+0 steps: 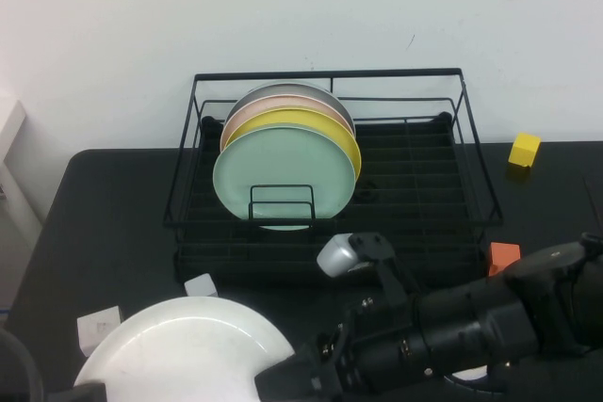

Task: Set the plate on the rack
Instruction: Hand over the plate, then place the plate on the rack

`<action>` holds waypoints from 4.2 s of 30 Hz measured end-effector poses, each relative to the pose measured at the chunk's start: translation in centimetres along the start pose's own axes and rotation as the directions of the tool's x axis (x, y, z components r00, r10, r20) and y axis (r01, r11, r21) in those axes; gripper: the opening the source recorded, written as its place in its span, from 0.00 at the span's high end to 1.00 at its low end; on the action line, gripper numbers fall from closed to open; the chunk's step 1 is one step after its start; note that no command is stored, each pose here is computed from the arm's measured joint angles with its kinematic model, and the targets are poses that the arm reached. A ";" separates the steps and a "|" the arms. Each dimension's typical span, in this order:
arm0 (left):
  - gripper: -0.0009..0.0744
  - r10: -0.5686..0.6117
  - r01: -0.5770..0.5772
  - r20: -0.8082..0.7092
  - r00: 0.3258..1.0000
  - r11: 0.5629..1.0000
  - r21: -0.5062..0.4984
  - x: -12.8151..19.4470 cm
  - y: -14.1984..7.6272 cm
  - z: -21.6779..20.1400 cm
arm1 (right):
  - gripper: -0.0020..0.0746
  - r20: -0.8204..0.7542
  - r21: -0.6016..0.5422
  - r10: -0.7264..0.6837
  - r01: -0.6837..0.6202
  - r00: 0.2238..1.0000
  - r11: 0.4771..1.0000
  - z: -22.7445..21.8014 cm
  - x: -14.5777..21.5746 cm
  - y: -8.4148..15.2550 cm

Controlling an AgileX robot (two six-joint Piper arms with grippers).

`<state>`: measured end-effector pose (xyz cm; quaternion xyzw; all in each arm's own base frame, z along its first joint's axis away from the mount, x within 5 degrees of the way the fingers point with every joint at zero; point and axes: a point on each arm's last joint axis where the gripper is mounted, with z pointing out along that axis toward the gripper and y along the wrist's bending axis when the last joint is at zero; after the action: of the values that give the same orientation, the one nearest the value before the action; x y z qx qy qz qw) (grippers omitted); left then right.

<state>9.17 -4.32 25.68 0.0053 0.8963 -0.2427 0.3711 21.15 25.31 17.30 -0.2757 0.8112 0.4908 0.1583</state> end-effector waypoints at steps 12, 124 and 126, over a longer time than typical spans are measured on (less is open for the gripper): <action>0.91 0.088 -0.088 -0.004 0.996 0.995 0.044 0.4 -0.5 -0.5 | 0.35 0.135 -0.010 -0.045 0.047 0.990 0.999 -3.8 -2.3 2.7; 0.19 0.936 -0.956 0.213 0.280 0.292 -0.027 -17.2 -4.3 25.5 | 0.98 -0.206 0.681 -0.519 0.502 0.830 0.533 -23.5 15.1 8.6; 0.17 0.923 -0.936 0.181 0.339 0.350 -0.035 -17.2 -3.9 25.8 | 0.98 -0.211 0.684 -0.519 0.504 0.829 0.528 -23.5 15.1 8.5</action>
<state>37.97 -16.14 23.23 0.5076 0.6889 -0.0217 0.5170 4.29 3.24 26.33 -0.4124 0.8172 0.0704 0.3964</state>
